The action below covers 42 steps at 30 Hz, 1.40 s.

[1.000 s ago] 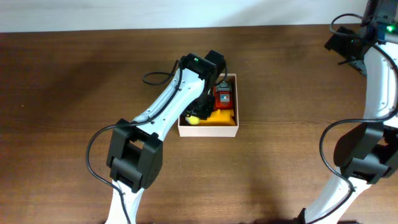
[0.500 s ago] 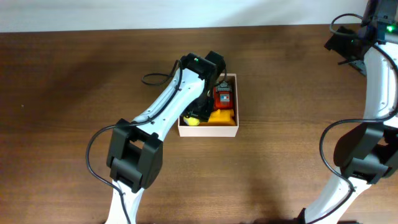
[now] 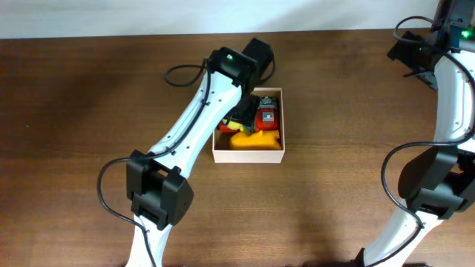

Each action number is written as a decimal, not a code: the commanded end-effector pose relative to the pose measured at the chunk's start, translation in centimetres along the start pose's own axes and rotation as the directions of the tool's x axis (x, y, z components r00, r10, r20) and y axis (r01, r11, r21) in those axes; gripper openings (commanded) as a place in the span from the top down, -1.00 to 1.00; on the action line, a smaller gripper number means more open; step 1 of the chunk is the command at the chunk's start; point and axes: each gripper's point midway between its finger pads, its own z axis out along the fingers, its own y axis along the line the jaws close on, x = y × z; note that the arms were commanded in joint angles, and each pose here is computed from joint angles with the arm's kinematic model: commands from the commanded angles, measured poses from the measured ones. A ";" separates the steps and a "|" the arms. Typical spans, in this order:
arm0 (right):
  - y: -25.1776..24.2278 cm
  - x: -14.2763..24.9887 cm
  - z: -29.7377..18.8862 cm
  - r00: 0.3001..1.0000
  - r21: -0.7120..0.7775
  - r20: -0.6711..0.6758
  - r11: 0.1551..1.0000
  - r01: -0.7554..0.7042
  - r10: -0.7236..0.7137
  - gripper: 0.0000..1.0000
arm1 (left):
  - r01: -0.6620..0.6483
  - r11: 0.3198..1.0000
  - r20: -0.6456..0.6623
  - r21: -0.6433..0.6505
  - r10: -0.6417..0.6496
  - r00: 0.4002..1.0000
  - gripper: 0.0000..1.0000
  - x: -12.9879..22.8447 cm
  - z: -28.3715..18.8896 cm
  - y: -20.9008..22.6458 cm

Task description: Pack container

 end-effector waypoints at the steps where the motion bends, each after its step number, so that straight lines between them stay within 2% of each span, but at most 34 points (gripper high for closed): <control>1: 0.1 0.1 0.0 1.000 -0.001 -0.002 1.000 -0.011 0.011 -0.98 | -0.011 0.999 0.000 -0.043 0.011 1.000 -0.13 0.0 -0.1 0.9; 23: 0.1 0.1 0.0 1.000 -0.001 -0.002 1.000 -0.011 0.011 -0.98 | -0.010 0.998 -0.061 -0.066 0.006 0.998 -0.15 1.3 0.3 1.9; 31: 0.1 0.1 0.0 1.000 -0.001 -0.002 1.000 -0.011 0.011 -0.98 | -0.010 0.998 -0.061 -0.066 0.006 0.998 -0.31 1.3 0.3 1.9; 42: 0.1 0.1 0.0 1.000 -0.001 -0.002 1.000 -0.011 0.011 -0.98 | -0.010 0.998 -0.061 -0.066 0.006 0.998 -0.32 1.3 0.3 1.9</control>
